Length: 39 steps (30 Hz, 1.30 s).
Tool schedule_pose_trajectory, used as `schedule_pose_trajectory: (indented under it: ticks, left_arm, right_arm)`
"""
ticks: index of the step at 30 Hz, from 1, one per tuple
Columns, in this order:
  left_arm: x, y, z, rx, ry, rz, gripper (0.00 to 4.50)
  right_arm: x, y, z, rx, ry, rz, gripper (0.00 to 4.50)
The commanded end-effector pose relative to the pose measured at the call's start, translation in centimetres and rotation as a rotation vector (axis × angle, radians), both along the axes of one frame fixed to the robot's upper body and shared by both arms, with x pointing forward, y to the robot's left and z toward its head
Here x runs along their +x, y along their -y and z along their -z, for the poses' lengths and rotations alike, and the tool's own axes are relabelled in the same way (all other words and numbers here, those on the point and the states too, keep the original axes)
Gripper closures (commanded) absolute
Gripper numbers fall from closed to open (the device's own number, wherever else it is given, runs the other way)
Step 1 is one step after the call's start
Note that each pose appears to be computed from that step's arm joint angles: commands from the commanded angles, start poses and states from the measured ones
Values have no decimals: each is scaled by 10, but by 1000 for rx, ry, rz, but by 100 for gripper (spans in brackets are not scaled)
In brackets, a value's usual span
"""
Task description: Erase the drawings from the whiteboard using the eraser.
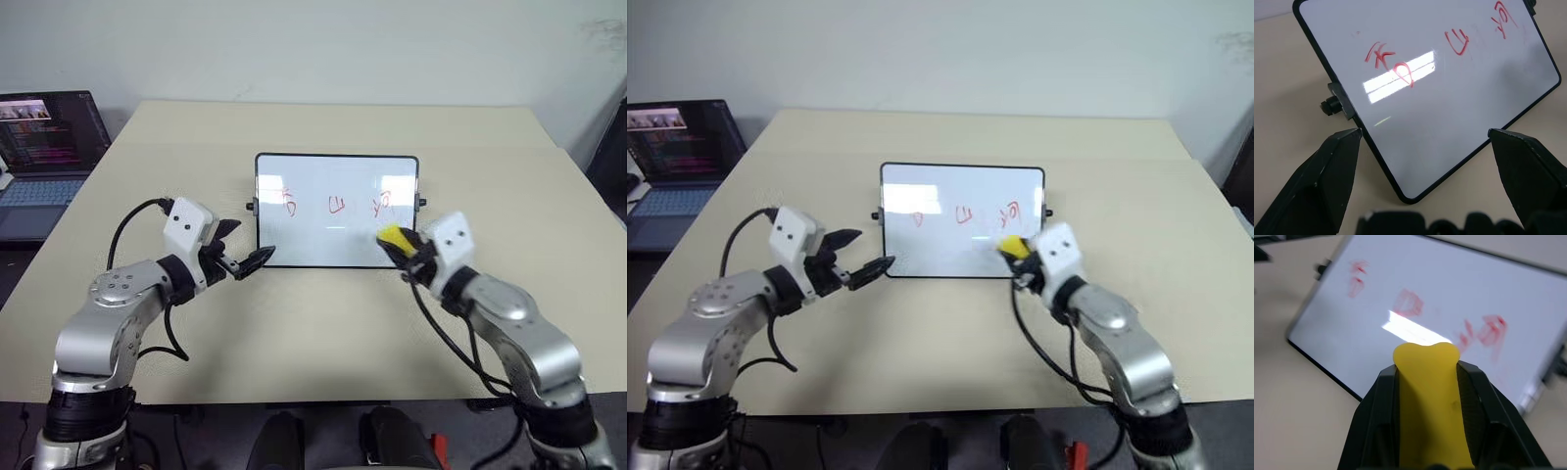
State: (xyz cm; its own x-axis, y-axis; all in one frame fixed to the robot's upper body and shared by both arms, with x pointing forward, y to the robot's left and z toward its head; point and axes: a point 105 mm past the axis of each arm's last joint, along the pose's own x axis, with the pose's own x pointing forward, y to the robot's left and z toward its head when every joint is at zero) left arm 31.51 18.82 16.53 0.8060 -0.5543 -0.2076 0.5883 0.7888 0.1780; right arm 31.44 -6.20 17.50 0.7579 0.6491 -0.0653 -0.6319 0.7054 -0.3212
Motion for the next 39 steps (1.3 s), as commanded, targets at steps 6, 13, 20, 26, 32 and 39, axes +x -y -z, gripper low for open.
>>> schedule_pose_trajectory:
  ticks: [6, 13, 20, 26, 32, 39]
  left_arm:
    - [24, 6, -15, 31, 55, -4, 0]
    - [39, 14, -19, 24, 66, 25, 0]
    - [41, 11, -16, 13, 43, 16, 0]
    - [35, 4, -6, 19, 9, -18, 0]
    - [32, 4, -7, 15, 11, -26, 0]
    - [30, 4, -8, 16, 19, -32, 0]
  right_arm:
    - [28, -64, -36, -170, 214, -136, 323]
    - [51, -86, -37, -310, 273, -170, 323]
    - [75, -105, -51, -379, 382, -165, 323]
    - [83, -133, -49, -427, 451, -200, 323]
    - [97, -131, -28, -549, 445, -196, 323]
    - [104, -118, -7, -654, 388, -208, 323]
